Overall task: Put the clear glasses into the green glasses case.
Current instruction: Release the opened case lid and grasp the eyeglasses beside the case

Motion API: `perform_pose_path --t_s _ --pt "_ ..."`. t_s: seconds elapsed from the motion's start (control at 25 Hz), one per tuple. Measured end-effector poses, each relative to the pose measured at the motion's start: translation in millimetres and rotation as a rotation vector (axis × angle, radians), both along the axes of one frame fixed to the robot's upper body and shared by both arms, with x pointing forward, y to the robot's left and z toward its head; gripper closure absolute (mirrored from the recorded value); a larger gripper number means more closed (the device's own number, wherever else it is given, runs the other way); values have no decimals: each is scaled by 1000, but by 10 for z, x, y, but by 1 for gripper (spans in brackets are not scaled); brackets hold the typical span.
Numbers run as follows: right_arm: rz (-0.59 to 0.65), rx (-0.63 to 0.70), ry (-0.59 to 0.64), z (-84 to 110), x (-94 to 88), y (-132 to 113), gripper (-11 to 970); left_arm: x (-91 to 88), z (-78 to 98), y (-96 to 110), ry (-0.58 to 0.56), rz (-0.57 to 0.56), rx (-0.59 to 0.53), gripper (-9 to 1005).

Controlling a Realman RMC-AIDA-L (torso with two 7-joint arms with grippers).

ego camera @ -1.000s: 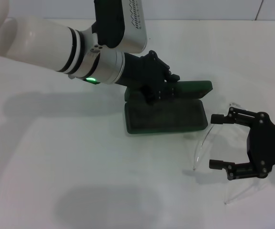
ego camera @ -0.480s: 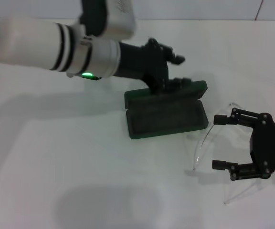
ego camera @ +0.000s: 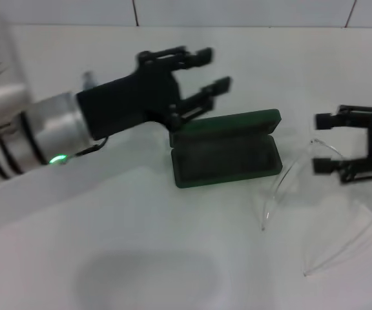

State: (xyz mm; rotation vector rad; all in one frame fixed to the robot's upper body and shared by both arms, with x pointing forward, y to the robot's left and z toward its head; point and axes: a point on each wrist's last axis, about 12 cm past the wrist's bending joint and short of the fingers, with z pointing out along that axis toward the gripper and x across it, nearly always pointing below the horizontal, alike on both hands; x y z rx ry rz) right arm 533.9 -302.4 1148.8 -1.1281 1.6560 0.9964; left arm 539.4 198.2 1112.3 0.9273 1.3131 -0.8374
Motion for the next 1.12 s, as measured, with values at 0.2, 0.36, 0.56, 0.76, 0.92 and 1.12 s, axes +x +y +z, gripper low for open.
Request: perform_pose_path --t_s 0.2,0.36,0.56,0.76,0.92,1.12 --pt "-154 -268 246 492 238 -33 108 -99 -191 206 22 74 -86 505" --pt "-220 -461 361 709 348 47 164 -156 -269 253 28 77 -99 505" --pt "-277 -650 441 715 383 206 218 -158 -277 258 30 77 -100 505" --pt "-266 -764 450 579 348 403 220 -140 -265 250 26 71 -95 506" --pt "-284 -823 435 473 385 514 221 -134 -267 250 25 71 -90 506" --pt "-287 -849 429 405 404 595 223 -113 -262 239 26 69 -88 506"
